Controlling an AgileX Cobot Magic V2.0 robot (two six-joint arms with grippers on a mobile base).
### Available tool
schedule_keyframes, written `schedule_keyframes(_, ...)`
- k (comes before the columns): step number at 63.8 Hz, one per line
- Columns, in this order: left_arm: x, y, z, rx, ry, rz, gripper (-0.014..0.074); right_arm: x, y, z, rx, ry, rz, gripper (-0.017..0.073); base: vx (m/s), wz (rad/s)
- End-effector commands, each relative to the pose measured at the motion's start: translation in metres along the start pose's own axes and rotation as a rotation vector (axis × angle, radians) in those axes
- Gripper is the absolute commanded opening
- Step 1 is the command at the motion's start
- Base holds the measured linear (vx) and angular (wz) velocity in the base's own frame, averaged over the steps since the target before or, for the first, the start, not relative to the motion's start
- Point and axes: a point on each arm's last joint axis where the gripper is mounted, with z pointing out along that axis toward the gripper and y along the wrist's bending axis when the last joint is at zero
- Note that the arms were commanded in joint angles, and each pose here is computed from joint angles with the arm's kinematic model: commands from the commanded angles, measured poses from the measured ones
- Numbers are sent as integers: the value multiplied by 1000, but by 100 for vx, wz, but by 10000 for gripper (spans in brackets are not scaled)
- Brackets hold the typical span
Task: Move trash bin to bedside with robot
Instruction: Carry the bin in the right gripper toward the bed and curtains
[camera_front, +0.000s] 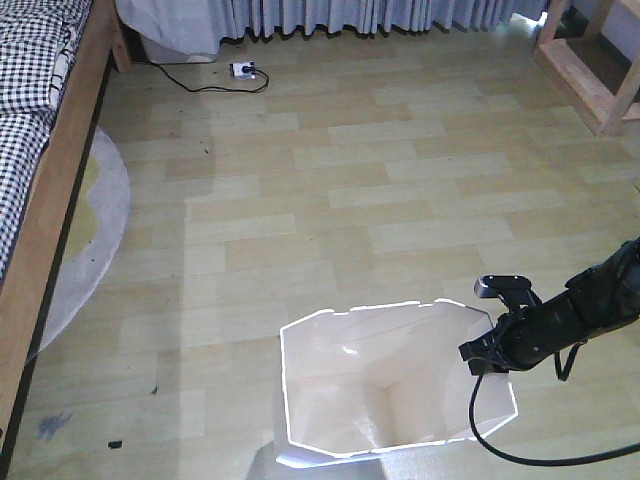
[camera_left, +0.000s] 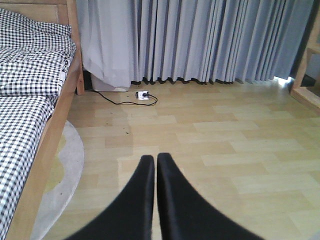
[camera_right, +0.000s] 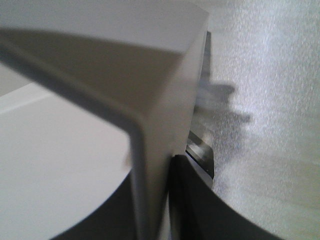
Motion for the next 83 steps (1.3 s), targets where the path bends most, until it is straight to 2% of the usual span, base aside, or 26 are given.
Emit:
schedule_keyframes(1, -3, 0, 0, 5, -72, -10, -6, -16, 19, -23, -165, -80, -4, -5, 29, 7)
schedule_keyframes(83, -3, 0, 0, 5, -72, -10, -6, -16, 19, -23, -164, -80, -4, -5, 28, 6)
